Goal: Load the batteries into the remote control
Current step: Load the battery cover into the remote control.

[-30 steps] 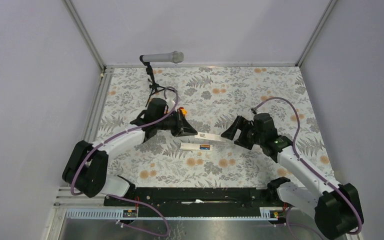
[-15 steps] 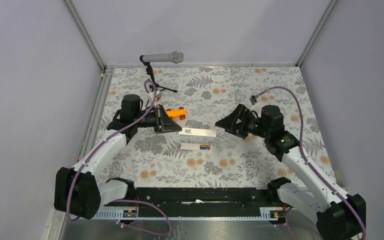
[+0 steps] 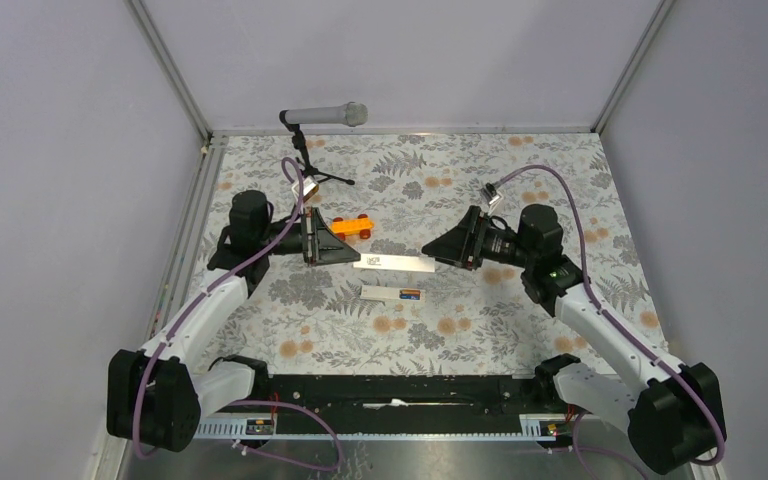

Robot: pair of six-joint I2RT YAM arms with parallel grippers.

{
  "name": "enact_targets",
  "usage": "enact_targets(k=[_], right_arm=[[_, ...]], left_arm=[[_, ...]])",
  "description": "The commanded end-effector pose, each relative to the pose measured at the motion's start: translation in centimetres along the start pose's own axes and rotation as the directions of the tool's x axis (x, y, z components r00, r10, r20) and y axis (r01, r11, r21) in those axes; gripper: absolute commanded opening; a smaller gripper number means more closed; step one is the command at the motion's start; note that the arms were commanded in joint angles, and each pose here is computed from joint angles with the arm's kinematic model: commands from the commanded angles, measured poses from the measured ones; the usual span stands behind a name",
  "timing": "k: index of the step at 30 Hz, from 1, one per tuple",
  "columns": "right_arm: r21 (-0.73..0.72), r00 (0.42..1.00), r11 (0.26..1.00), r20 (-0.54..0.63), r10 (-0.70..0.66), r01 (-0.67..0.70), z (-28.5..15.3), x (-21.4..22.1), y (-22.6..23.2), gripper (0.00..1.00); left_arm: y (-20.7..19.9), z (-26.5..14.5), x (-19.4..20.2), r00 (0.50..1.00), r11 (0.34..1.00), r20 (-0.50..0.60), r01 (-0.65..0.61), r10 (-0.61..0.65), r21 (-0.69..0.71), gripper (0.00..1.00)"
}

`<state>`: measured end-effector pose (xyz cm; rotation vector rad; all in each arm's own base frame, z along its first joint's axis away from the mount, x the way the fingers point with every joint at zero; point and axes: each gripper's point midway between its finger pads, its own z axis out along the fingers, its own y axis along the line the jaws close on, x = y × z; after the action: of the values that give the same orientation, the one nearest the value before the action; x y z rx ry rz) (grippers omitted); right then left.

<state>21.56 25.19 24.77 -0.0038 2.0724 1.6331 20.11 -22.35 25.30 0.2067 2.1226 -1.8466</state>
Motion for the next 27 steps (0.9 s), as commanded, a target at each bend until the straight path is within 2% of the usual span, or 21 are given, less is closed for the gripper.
enact_targets(k=[1,2,7,12,17,21,22,23,24,26,27], right_arm=[[-0.163,0.998,0.987,-0.060,-0.016,0.006,0.0,0.9,2.4,0.58],[-0.164,0.998,0.986,-0.056,-0.018,0.008,0.0,0.9,2.4,0.54],[-0.210,0.997,0.977,-0.064,-0.050,0.036,-0.3,1.2,3.4,0.48],[-0.239,0.994,0.971,-0.097,-0.041,0.017,-0.4,1.7,3.6,0.29],[-0.226,0.994,0.974,-0.106,-0.032,0.007,-0.3,1.8,3.2,0.25],[-0.218,0.994,0.976,-0.106,-0.030,0.007,-0.1,1.6,3.0,0.00],[-0.207,0.995,0.978,-0.101,-0.025,0.003,0.0,1.6,2.8,0.00],[-0.196,0.996,0.981,-0.088,-0.020,0.002,0.1,1.4,2.5,0.00],[-0.178,0.997,0.984,-0.076,-0.011,-0.003,0.2,1.3,2.0,0.00],[-0.110,0.998,0.994,-0.053,0.016,-0.022,0.5,1.3,0.2,0.00],[-0.074,0.999,0.997,-0.049,0.022,-0.026,0.7,1.6,-1.0,0.00]], left_arm=[[-1.5,-0.2,-0.3,0.998,0.996,-0.003,-0.065,0.065,0.059,0.00],[-1.6,-0.2,-0.3,0.998,0.996,-0.003,-0.064,0.064,0.060,0.00],[-1.6,-0.2,-0.6,0.998,0.996,0.005,-0.060,0.060,0.059,0.00],[-1.2,-0.1,-0.7,0.999,0.998,0.009,-0.043,0.042,0.051,0.00],[-0.9,0.0,-1.0,0.999,0.998,0.024,-0.033,0.032,0.044,0.00],[-0.9,0.1,-1.2,0.999,0.999,0.029,-0.027,0.026,0.039,0.00],[-0.7,0.0,-1.4,0.999,0.999,0.037,-0.026,0.025,0.031,0.12],[-0.4,0.0,-1.6,0.999,1.000,0.048,-0.023,0.023,0.013,0.35],[0.1,-0.2,-2.1,0.997,1.000,0.075,-0.023,0.025,-0.021,0.53],[1.6,-1.0,-3.1,0.989,0.991,0.141,-0.023,0.042,-0.131,0.78],[2.7,-1.6,-3.4,0.985,0.978,0.168,-0.010,0.045,-0.208,0.96]])
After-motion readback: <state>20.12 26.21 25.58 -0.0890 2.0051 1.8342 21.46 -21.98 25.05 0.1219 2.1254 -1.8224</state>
